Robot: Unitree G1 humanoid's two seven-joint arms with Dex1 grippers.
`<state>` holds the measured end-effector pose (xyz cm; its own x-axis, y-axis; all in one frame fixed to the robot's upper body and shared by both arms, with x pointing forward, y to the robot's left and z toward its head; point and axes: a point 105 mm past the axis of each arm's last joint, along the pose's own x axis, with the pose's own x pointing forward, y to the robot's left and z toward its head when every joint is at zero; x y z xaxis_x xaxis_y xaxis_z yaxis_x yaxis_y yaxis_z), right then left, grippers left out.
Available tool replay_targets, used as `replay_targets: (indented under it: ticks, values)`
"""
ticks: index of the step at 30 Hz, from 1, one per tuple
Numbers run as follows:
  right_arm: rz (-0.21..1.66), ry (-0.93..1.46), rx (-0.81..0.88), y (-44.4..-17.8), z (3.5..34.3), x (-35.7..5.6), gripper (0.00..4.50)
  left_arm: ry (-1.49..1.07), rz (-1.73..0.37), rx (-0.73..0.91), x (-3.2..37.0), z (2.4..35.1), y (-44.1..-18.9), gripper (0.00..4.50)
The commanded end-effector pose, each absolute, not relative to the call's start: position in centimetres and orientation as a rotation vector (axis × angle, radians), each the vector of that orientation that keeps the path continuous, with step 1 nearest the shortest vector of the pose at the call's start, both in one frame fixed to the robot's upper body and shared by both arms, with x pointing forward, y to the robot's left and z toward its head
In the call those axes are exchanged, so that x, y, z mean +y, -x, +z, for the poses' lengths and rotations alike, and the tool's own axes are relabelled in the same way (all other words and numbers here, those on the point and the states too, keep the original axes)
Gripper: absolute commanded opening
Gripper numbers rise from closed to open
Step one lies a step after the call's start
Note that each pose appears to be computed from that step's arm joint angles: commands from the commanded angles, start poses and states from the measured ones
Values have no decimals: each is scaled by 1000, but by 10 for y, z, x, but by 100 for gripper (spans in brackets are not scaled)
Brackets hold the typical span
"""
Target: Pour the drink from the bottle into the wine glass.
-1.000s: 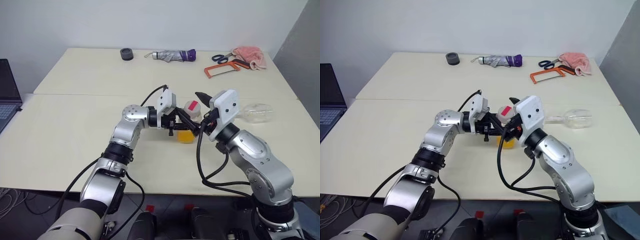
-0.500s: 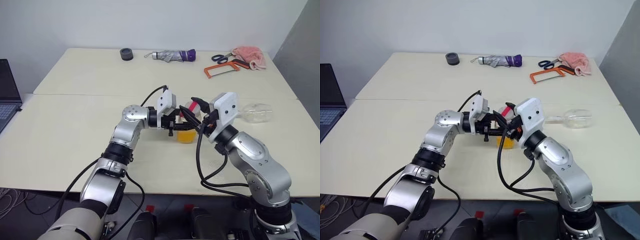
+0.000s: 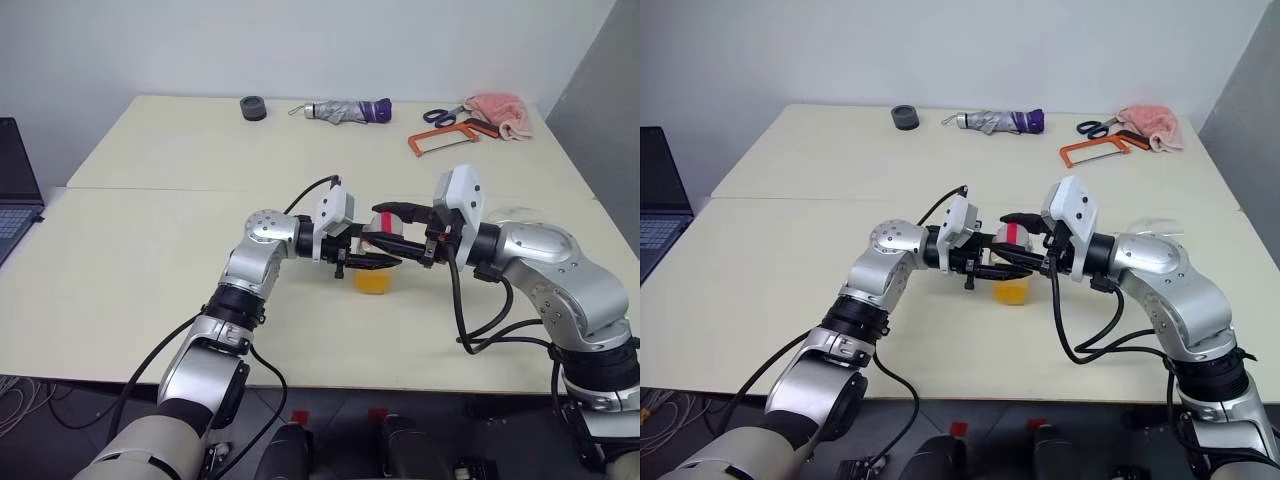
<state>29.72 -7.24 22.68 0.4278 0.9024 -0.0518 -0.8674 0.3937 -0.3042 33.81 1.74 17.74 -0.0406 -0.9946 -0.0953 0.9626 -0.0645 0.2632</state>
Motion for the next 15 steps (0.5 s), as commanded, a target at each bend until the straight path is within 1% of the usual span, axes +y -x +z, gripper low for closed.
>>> replay_targets:
  ticks: [1, 5, 9, 15]
  values:
    - [1060, 255, -198, -294, 240, -79, 262, -284, -1589, -206, 23, 193, -337, 174]
    - [997, 222, -235, -289, 247, -80, 391, -279, -1588, -199, 24, 192, -337, 173]
    - [900, 184, -300, -281, 256, -79, 395, -278, -1580, -194, 24, 191, -338, 173]
    - [855, 236, -323, -274, 250, -65, 395, -276, -1579, -192, 24, 191, -339, 173]
